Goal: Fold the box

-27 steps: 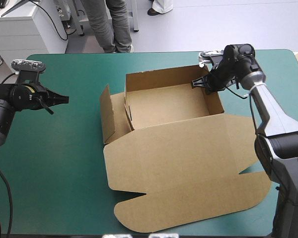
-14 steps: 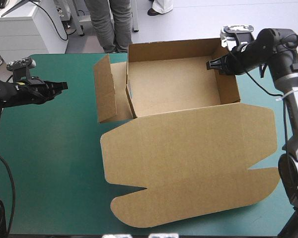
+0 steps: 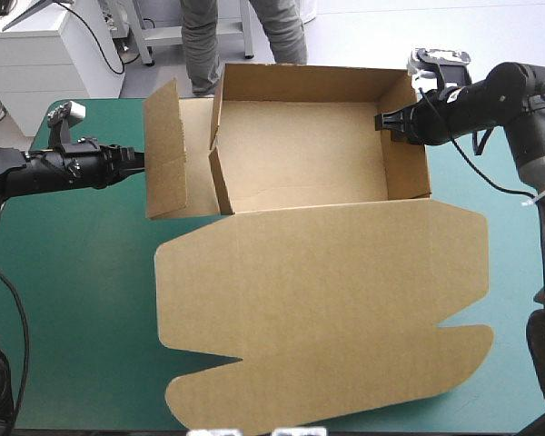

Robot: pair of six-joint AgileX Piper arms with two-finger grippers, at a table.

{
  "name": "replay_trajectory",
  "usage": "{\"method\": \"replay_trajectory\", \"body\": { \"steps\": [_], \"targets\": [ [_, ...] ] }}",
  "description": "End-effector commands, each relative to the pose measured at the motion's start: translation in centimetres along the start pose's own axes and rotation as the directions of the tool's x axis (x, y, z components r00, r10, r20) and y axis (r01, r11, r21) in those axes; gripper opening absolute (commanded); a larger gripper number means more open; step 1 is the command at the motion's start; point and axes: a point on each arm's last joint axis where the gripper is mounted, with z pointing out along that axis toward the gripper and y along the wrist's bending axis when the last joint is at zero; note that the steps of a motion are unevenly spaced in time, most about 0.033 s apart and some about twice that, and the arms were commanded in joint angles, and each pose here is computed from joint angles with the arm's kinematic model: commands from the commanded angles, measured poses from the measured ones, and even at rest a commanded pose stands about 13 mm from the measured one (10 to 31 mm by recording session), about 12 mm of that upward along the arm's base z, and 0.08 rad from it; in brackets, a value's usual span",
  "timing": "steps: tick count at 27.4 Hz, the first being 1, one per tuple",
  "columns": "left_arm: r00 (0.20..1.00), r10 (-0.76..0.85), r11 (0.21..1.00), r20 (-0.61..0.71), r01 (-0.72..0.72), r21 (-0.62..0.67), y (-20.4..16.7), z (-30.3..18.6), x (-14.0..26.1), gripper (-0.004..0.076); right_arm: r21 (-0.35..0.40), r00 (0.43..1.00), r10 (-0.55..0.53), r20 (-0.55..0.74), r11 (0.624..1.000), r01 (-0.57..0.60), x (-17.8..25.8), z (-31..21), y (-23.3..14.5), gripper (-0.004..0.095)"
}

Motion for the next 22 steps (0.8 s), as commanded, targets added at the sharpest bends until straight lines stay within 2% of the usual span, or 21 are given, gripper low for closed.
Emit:
{"method": "replay_trajectory", "body": {
  "steps": [1, 3, 8, 15, 22],
  "targets": [
    [0.998, 0.014, 0.992, 0.056, -0.021, 0.127, -2.8, -1.4, -0.6, -0.0008, -0.073, 0.986, 0.008, 0.167, 0.997, 0.004, -1.0, -3.3, 2.1, -0.0019],
    [0.999, 0.031, 0.988, 0.035, -0.036, 0.152, -3.2, -1.5, -0.3, -0.0008, -0.067, 0.984, -0.015, 0.177, 0.997, 0.027, -1.0, -3.1, 2.6, -0.0019],
    [0.995, 0.08, 0.984, 0.062, -0.089, 0.156, -5.1, -3.0, 0.0, -0.0008, 0.019, 0.978, -0.067, 0.198, 0.998, 0.064, -1.1, -2.8, 3.1, -0.0019],
    [0.981, 0.169, 0.967, 0.095, -0.184, 0.175, -8.6, -5.6, 1.1, -0.0008, -0.002, 0.957, -0.081, 0.279, 0.996, 0.084, -1.6, -2.7, 4.4, -0.0019],
    [0.975, 0.19, 0.961, 0.119, -0.209, 0.182, -10.9, -7.3, 2.1, -0.0008, -0.037, 0.956, -0.102, 0.274, 0.993, 0.117, -1.6, -0.9, 6.0, -0.0019]
  ]
}}
